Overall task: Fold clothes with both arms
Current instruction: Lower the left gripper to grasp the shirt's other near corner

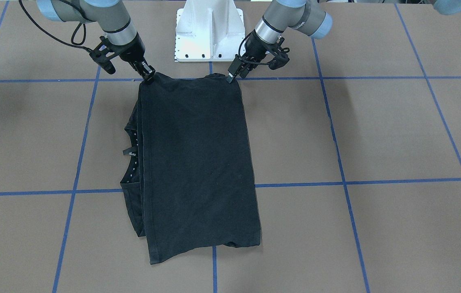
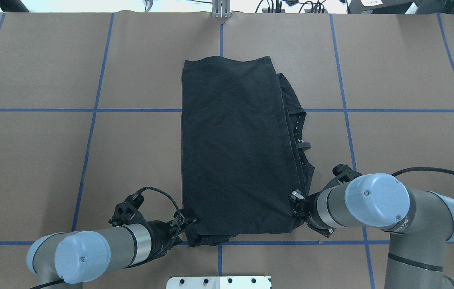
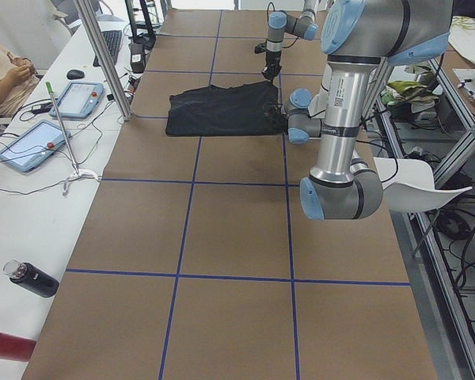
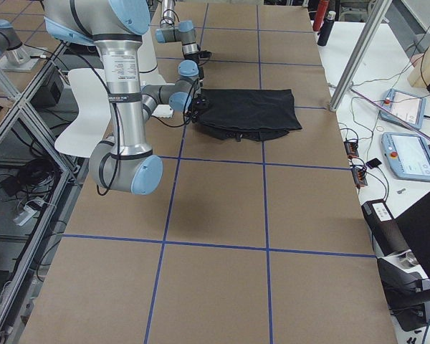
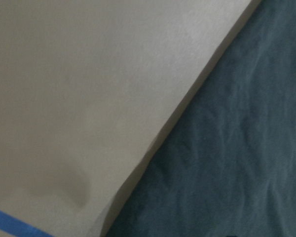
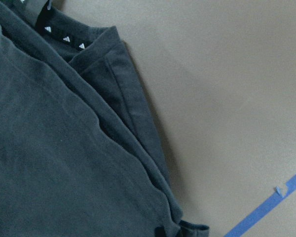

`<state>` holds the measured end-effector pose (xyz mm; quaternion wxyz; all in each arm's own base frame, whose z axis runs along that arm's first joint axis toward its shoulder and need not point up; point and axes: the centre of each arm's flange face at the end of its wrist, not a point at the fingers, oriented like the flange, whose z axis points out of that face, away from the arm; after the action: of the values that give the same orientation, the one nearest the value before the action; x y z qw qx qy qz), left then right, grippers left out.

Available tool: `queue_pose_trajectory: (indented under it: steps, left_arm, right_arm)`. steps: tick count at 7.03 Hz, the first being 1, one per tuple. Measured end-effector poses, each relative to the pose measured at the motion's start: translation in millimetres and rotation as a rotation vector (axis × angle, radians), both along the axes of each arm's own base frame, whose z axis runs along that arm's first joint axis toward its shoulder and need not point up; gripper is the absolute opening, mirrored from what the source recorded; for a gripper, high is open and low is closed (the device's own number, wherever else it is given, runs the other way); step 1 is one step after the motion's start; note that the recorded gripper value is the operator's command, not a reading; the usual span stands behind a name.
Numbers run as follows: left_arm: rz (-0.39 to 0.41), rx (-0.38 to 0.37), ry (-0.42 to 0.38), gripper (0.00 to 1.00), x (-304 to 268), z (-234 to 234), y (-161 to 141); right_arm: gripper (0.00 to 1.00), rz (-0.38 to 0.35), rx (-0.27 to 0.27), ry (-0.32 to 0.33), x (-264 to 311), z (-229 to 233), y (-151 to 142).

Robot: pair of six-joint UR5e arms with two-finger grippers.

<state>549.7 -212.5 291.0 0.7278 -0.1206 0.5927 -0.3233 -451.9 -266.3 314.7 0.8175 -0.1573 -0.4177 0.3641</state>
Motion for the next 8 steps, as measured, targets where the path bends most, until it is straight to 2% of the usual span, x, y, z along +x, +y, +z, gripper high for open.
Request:
queue_pose_trajectory:
  steps: [1, 2, 5, 6, 8]
  left_arm:
    - [0.010, -0.008, 0.001, 0.59, 3.1, 0.3, 7.0]
    - [0.014, -0.017, 0.005, 0.55, 4.7, -0.9, 10.7]
    - [0.015, -0.025, 0.009, 0.55, 5.6, -2.2, 12.4]
    - [0.017, -0.025, 0.007, 0.53, 6.7, -1.5, 13.4]
    - [0.020, -0.026, 0.006, 0.29, 8.4, -1.0, 15.3]
  right_arm:
    - [0.00, 0.000, 0.000, 0.001, -0.1, 0.4, -0.1]
    - [0.00, 0.001, -0.001, 0.002, 0.1, 1.0, -0.4]
    - [0.00, 0.001, -0.001, 0.005, 0.7, 2.4, -0.5]
    - [0.00, 0.001, -0.001, 0.006, 1.2, 3.1, -0.6]
    - [0.00, 0.000, -0.002, 0.006, 1.5, 3.5, -0.4]
